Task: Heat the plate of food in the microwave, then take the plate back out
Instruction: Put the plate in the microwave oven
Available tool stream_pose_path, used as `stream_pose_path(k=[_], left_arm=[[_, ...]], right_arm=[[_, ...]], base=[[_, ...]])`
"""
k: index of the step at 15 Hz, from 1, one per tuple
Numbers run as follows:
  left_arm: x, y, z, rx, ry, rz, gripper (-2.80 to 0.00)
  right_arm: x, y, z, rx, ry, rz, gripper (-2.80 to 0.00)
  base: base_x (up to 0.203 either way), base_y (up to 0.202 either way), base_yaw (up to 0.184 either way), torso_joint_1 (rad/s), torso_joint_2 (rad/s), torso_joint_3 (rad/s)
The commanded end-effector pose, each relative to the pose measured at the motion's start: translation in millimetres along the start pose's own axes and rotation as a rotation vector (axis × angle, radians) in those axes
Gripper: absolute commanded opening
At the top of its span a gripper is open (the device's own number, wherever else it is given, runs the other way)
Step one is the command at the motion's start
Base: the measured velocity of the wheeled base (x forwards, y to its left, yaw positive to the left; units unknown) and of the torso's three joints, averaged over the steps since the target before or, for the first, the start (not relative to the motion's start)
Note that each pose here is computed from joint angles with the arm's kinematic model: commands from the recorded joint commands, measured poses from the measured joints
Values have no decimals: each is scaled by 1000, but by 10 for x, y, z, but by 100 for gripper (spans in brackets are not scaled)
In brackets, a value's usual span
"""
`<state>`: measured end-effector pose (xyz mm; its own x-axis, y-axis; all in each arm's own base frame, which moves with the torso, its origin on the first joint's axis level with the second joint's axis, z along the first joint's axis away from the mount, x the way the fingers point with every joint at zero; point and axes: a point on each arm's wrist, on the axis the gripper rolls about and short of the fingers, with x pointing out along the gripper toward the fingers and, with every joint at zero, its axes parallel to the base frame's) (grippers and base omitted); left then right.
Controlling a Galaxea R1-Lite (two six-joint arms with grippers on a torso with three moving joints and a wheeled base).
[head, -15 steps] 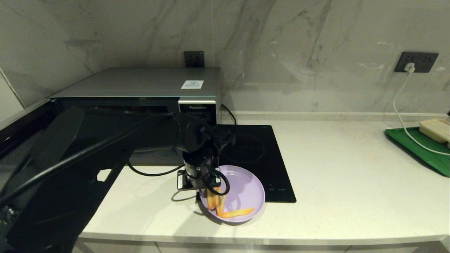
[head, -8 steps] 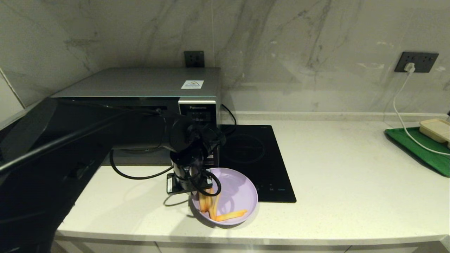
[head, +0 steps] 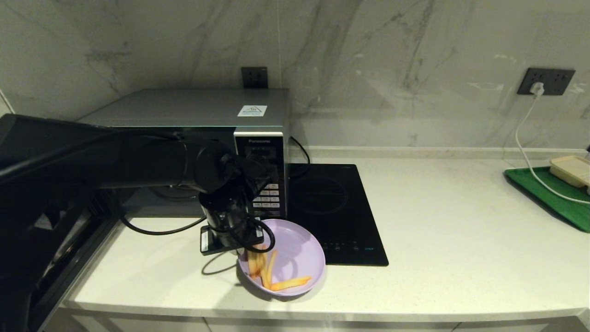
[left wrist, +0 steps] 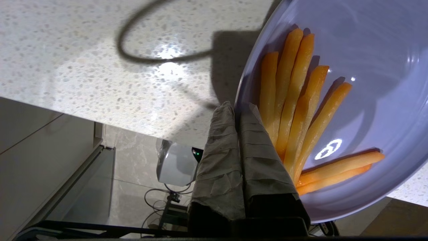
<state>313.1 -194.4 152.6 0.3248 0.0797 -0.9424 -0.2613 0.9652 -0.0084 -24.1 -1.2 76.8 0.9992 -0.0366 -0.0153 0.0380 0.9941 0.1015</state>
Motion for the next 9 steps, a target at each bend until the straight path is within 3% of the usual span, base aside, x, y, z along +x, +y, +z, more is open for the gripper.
stream_pose_path(k=[1, 6, 9], left_arm=[[-79, 123, 22, -27, -5, 3, -280], [-79, 362, 73, -85, 50, -19, -280], [-75, 518, 116, -143, 46, -16, -280]], right_arm=[[0, 0, 0, 0, 0, 0, -280], [0, 0, 0, 0, 0, 0, -280], [0, 0, 0, 0, 0, 0, -280]], base=[[0, 0, 0, 0, 0, 0], [0, 0, 0, 0, 0, 0], [0, 0, 0, 0, 0, 0]])
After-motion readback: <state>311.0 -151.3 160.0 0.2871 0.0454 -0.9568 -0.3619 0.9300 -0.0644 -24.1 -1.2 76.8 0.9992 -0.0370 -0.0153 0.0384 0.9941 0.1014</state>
